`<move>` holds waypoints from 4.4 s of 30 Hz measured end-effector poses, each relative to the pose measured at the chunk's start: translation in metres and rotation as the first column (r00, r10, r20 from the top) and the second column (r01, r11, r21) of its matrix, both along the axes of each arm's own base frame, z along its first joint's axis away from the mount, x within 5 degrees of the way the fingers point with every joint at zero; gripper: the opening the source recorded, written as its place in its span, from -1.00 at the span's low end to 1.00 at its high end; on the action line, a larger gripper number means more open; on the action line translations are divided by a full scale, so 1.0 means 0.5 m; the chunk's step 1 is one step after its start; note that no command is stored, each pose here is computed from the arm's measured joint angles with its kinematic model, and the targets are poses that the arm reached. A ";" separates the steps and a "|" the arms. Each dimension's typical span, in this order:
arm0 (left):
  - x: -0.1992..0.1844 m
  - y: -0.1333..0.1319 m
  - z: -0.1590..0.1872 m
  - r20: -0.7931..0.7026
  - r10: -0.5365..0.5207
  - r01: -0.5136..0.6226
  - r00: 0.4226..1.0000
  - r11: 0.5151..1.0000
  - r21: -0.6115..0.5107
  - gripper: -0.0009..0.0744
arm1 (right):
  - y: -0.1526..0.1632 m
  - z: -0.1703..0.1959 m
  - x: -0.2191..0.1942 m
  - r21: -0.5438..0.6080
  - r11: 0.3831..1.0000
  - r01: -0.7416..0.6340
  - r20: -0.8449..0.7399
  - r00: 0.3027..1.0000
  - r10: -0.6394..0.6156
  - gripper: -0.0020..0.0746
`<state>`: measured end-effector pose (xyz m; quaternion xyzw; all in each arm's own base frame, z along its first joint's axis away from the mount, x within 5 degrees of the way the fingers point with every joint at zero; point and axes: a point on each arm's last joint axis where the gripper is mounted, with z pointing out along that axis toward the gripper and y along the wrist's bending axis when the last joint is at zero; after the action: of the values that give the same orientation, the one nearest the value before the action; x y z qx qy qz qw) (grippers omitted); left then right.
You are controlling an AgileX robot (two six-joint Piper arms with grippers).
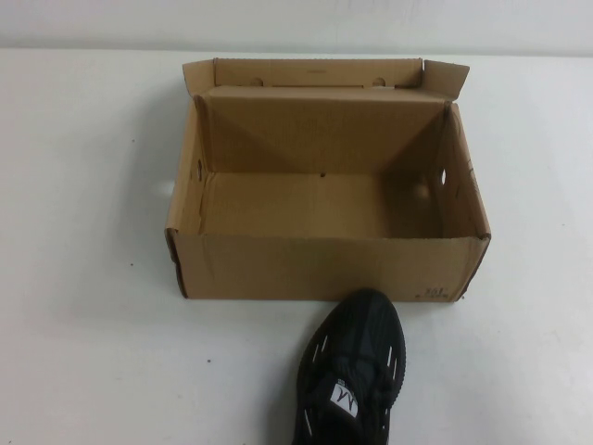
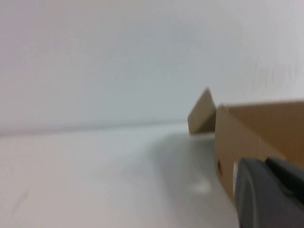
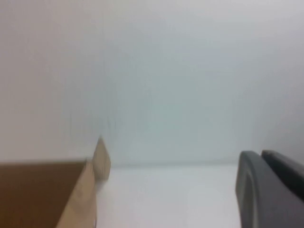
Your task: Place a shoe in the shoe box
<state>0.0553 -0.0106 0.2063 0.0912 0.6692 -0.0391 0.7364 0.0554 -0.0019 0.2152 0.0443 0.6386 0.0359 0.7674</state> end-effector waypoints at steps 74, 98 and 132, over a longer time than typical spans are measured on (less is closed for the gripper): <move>-0.064 0.015 0.301 -0.257 0.003 -0.035 0.966 0.993 -0.117 -0.99 | 0.107 0.410 0.016 0.037 0.782 -0.622 -0.531 0.650 0.543 -0.99; 0.028 -0.033 0.297 -0.657 -0.125 0.054 0.743 0.990 -0.128 -0.99 | 0.300 0.330 0.163 0.088 0.352 -0.932 -0.853 0.112 0.509 -0.70; 0.029 -0.028 0.296 -0.656 -0.092 0.045 0.749 0.995 -0.089 -0.99 | 0.481 0.154 0.214 -0.108 0.223 -0.969 -0.977 0.145 0.156 0.31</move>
<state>0.0698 -0.0246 0.3542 0.0713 0.8801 -0.1183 0.4543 0.1623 0.2386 0.2923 -0.5734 0.7961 0.0738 0.1788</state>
